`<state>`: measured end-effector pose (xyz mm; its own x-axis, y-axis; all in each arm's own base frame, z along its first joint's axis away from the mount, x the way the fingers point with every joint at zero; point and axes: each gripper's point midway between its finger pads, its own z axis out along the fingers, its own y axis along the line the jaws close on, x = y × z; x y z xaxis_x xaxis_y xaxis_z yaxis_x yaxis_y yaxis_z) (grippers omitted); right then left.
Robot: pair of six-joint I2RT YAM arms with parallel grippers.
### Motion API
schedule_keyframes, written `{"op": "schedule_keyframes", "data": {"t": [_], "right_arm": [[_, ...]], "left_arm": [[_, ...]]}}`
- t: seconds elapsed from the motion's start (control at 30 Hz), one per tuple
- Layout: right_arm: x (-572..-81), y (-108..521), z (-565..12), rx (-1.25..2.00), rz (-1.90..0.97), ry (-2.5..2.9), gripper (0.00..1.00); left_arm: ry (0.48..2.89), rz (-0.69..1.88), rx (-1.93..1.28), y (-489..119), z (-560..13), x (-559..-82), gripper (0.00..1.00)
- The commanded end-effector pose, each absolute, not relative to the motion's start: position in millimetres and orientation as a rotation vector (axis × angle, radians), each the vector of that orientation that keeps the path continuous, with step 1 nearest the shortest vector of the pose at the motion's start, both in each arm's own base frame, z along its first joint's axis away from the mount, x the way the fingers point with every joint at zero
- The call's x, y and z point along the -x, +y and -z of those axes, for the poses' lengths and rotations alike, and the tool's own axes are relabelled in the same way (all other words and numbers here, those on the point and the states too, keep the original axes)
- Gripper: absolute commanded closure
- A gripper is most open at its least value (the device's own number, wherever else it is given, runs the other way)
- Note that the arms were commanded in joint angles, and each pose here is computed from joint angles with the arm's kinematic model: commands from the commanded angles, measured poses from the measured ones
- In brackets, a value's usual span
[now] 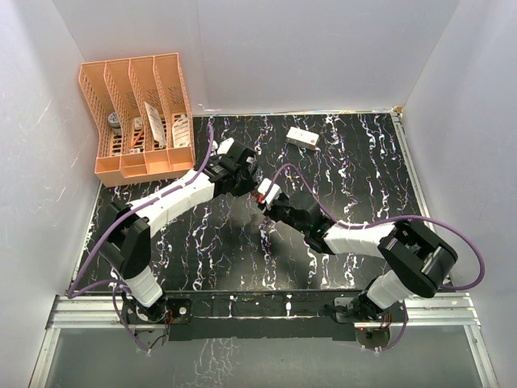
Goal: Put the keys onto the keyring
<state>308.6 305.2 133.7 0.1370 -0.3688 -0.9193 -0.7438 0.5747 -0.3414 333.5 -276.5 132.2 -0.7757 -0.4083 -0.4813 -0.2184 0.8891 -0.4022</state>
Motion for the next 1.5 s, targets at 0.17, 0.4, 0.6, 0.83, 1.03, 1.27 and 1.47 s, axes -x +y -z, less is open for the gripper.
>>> {"op": "schedule_keyframes", "data": {"t": [0.17, 0.4, 0.6, 0.83, 1.03, 1.27, 1.47], "right_arm": [[-321.3, 314.8, -175.3, 0.915, -0.349, 1.368, 1.0], [-322.6, 313.8, -175.3, 0.909, -0.342, 1.369, 1.0], [-323.1, 312.9, -175.2, 0.905, -0.336, 1.372, 1.0], [-324.2, 312.0, -176.0, 0.896, -0.331, 1.372, 1.0], [-324.9, 310.7, -176.1, 0.891, -0.324, 1.374, 1.0], [-325.5, 309.8, -174.8, 0.884, -0.321, 1.378, 1.0], [-326.9, 308.6, -176.0, 0.871, -0.315, 1.379, 1.0]], "left_arm": [[2.474, 0.426, 0.452, -278.9, -137.7, -333.1, 1.0], [2.478, 0.429, 0.447, -281.3, -136.5, -331.0, 1.0], [2.477, 0.426, 0.442, -281.3, -136.9, -329.5, 1.0], [2.473, 0.424, 0.442, -281.3, -137.7, -329.1, 1.0], [2.474, 0.421, 0.441, -281.3, -137.1, -328.5, 1.0], [2.475, 0.427, 0.438, -282.1, -136.8, -327.7, 1.0], [2.477, 0.43, 0.437, -283.0, -136.8, -326.9, 1.0]]}}
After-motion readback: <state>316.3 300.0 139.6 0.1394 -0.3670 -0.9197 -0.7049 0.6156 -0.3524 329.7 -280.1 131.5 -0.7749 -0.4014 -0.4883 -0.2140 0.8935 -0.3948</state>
